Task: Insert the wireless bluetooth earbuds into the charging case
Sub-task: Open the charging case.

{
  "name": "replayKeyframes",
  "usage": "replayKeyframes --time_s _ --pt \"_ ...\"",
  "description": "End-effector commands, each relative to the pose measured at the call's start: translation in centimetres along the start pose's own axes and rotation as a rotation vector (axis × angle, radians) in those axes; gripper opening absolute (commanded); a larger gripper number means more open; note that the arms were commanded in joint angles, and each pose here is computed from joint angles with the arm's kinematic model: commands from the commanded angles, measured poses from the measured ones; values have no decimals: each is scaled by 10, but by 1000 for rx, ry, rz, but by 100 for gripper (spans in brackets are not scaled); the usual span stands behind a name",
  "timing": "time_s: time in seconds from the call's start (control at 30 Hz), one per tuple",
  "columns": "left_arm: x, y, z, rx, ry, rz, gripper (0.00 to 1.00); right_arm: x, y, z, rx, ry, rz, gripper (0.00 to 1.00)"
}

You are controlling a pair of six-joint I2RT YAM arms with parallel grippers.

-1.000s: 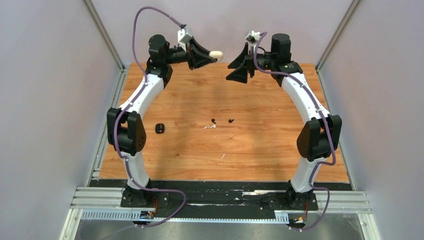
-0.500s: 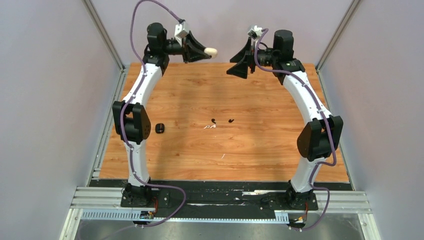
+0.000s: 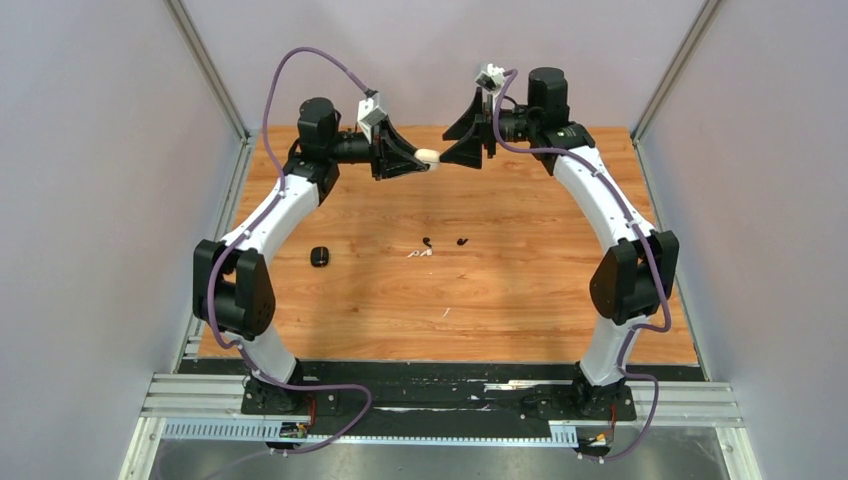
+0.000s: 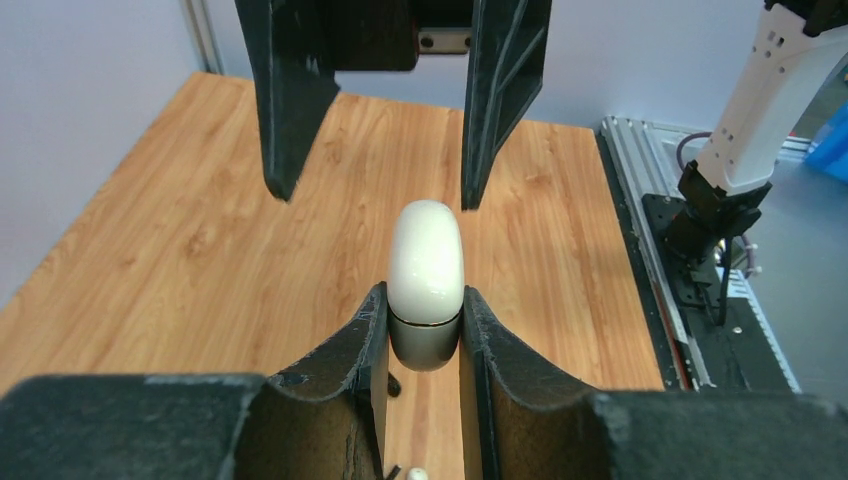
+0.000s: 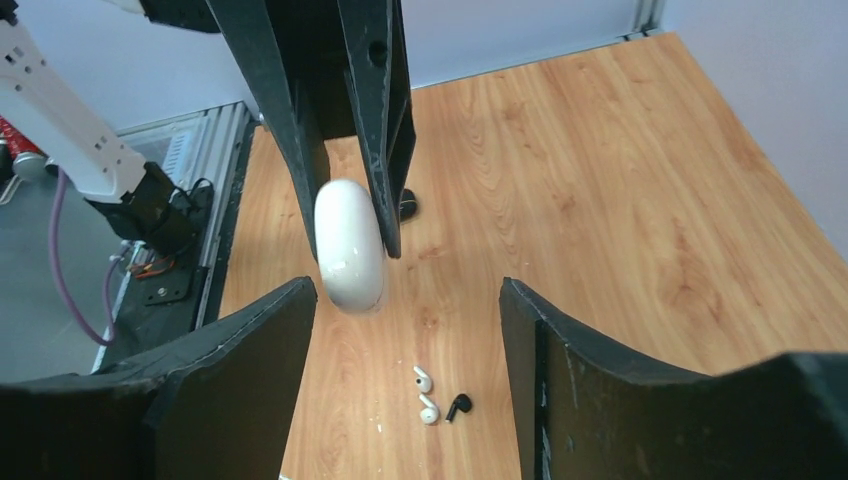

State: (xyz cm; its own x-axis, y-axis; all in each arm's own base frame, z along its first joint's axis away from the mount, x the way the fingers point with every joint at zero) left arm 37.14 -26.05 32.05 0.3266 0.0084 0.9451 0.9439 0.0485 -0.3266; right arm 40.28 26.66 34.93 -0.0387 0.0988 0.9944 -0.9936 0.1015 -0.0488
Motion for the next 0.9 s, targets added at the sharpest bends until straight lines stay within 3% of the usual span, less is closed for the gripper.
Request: replayKeyframes --time_s 0.0,0.37,0.6,0.87 --pt "15 -17 8 12 -7 -143 0 -8 19 -7 93 -2 22 66" --pt "4 -22 4 -6 43 -174 0 -13 20 -21 121 0 20 56" --pt "6 -22 3 -22 47 -185 0 -18 16 -25 104 12 38 54" --pt "-3 -24 2 -42 84 -174 0 -13 -16 -31 -32 36 65 44"
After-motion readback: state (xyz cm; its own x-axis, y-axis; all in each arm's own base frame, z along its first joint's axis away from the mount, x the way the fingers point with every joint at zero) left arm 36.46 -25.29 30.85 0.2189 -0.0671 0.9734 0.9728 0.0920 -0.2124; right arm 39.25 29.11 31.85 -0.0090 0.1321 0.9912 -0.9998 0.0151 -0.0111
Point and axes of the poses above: each gripper's point midway between its finger pads, its own z axis back along the fingers, its own y axis along the line the jaws close on, x = y × z, the point moved 2 cm from there along z, back along the fingers, and after that the axes turned 12 degrees about z, right-handed, at the moved point
